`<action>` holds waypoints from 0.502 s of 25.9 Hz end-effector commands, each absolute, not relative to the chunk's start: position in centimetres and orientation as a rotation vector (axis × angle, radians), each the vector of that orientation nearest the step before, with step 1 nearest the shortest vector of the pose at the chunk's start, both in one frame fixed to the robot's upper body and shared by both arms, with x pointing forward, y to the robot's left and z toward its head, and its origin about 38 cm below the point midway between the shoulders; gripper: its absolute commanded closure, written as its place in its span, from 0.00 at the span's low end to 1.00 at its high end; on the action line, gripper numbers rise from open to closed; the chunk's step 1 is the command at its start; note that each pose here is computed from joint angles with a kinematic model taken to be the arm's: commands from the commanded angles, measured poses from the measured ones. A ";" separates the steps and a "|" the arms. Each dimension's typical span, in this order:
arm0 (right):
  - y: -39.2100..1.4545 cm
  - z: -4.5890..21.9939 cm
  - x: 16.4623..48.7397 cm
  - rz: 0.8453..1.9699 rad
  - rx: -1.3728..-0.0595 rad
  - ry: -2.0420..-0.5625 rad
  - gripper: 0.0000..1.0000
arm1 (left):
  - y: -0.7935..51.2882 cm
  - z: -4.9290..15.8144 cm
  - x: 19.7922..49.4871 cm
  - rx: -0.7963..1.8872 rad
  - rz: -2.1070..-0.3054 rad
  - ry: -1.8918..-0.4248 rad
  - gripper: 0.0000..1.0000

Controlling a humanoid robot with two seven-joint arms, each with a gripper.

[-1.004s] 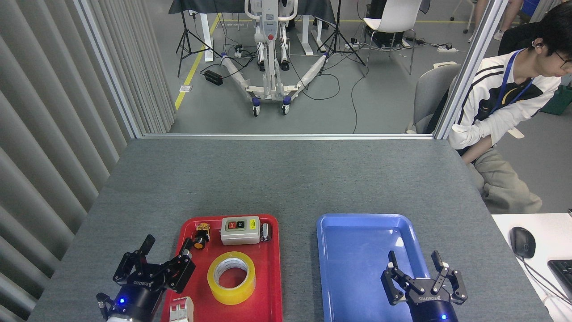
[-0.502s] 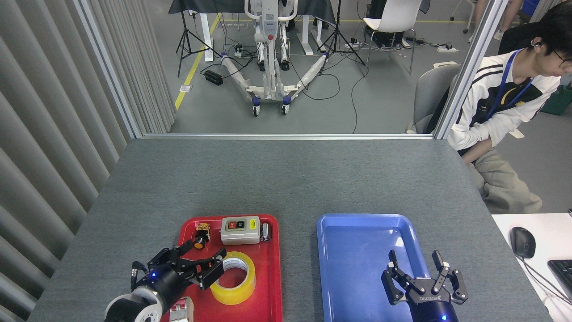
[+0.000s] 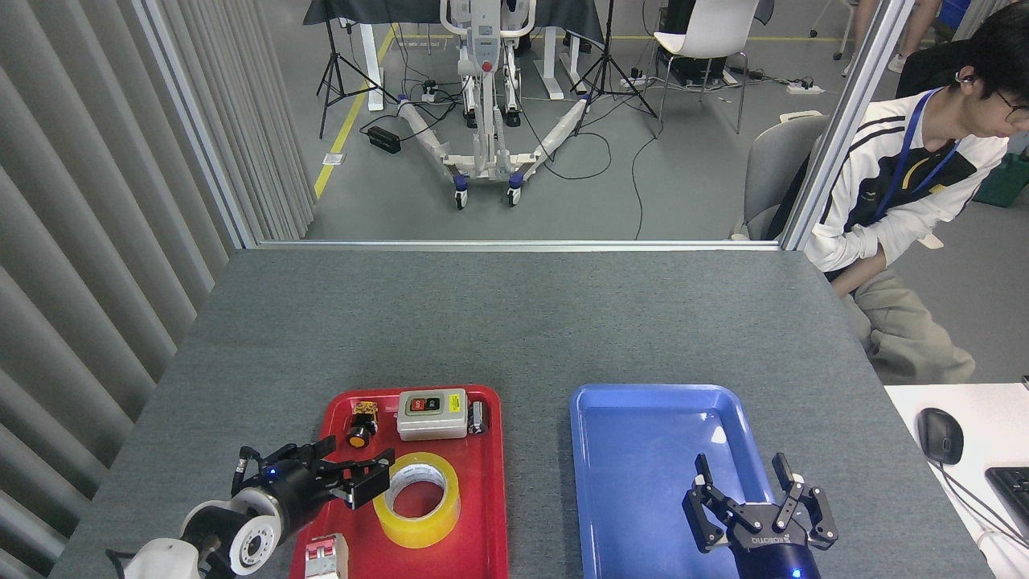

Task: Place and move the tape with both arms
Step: 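Insert the left gripper into the tape roll's hole and close it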

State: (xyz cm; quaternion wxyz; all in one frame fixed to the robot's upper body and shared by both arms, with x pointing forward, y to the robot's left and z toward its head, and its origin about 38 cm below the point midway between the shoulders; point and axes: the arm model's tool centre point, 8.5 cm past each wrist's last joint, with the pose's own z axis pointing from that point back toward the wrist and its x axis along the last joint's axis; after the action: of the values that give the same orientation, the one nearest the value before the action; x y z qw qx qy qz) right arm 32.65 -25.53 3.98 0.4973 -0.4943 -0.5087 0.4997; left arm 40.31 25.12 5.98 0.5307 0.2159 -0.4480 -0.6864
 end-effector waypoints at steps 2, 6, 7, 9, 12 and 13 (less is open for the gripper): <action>-25.6 4.0 32.7 1.213 -1.196 -1.228 0.00 | 24.6 4.7 40.3 0.472 -1.688 -1.006 0.01; -25.6 4.0 32.7 1.211 -1.198 -1.228 0.00 | 23.9 3.8 39.7 0.426 -1.740 -0.964 0.01; -25.6 4.0 32.7 1.211 -1.197 -1.227 0.00 | 23.8 3.7 39.8 0.421 -1.744 -0.956 0.01; -25.6 4.0 32.7 1.212 -1.199 -1.228 0.00 | 23.7 3.6 39.9 0.417 -1.751 -0.946 0.01; -25.7 4.0 32.7 1.212 -1.201 -1.226 0.00 | 23.7 3.2 39.9 0.409 -1.761 -0.930 0.01; -25.6 4.0 32.7 1.212 -1.199 -1.227 0.00 | 23.7 3.0 39.9 0.406 -1.761 -0.924 0.01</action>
State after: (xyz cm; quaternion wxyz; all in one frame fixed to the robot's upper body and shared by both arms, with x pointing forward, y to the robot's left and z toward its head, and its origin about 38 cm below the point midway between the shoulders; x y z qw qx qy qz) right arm 32.70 -25.63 3.98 0.4978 -0.4951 -0.5062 0.5008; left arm 39.92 23.73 3.42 0.5263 0.1738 -0.3938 -0.7333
